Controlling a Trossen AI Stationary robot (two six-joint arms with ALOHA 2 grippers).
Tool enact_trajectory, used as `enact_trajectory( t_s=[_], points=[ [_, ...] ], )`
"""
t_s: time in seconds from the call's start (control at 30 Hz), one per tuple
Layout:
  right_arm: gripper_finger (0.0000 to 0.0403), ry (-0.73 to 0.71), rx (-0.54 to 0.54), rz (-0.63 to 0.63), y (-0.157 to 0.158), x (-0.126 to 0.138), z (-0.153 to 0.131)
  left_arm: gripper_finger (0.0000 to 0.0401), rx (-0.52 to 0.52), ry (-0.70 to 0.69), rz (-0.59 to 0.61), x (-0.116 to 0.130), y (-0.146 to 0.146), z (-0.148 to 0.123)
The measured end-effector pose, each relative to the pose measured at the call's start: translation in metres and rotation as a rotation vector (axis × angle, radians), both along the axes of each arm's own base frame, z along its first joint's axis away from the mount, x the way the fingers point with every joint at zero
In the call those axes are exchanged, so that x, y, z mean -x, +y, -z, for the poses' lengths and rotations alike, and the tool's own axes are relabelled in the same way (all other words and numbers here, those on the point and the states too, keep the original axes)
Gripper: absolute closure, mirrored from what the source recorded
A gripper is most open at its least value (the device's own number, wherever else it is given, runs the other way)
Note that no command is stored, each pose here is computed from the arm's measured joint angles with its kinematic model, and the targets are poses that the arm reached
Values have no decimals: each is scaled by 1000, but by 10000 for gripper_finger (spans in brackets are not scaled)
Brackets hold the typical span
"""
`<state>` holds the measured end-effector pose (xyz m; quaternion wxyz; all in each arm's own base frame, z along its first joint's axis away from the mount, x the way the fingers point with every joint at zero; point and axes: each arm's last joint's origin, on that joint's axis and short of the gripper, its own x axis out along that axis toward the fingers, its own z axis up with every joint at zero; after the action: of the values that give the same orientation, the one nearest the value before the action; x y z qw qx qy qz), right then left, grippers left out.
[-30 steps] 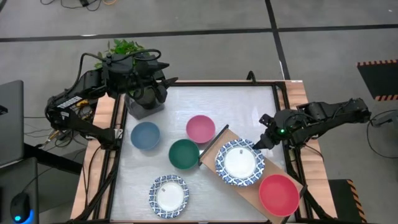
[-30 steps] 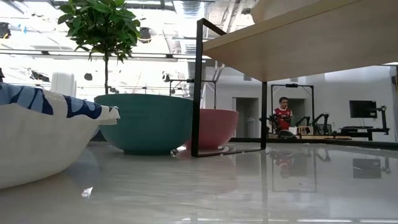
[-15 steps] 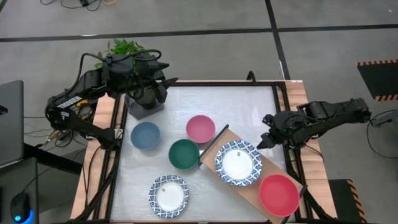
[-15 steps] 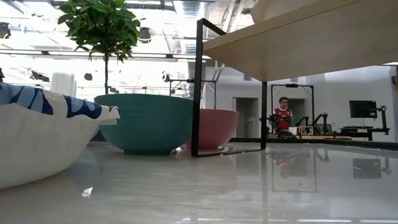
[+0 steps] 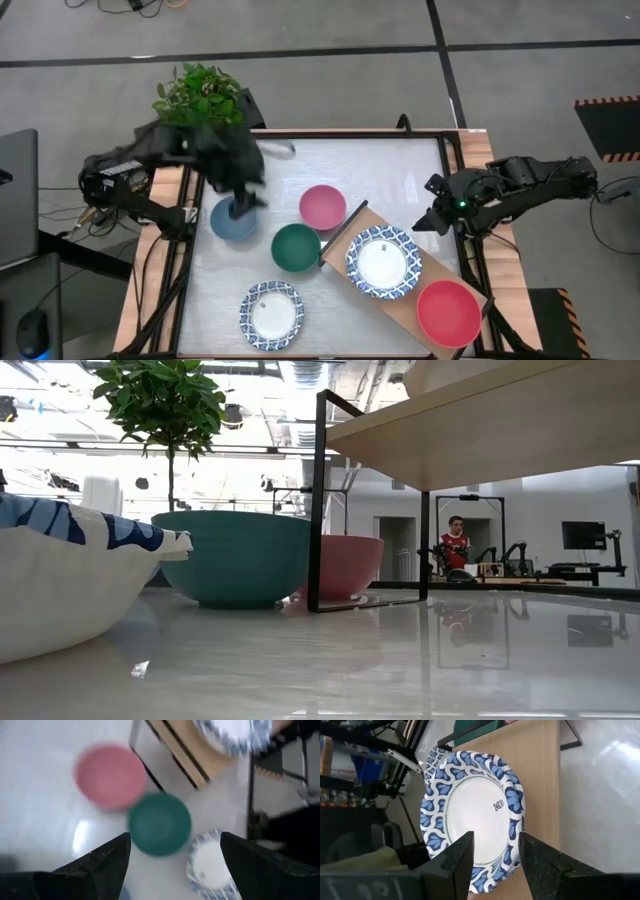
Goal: Place and stack bowls onto a shelf
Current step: Stack the white patterned bowl on top of the white patterned bowl on the shelf
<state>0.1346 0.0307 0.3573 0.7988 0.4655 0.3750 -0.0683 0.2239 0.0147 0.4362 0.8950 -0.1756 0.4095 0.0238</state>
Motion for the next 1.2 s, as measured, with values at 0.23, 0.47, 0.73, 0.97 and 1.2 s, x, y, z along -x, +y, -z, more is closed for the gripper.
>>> enact_trajectory(
  t_s=[0.23,0.47,0.73,0.97,1.2],
  points=[
    [223,-17,61,-1,-6,-1,0,108,122,241,-9,-10,-41,62],
    [223,-31,106,-33,-7,-2,0,108,267,404,-19,-12,-82,142],
    [223,-28,128,-56,-7,0,1,108,351,423,-166,-2,-114,202],
    [223,3,150,-71,-8,5,3,108,344,426,-280,11,-126,226],
    [223,3,150,-72,-8,5,3,108,343,395,-321,17,-139,232]
  ],
)
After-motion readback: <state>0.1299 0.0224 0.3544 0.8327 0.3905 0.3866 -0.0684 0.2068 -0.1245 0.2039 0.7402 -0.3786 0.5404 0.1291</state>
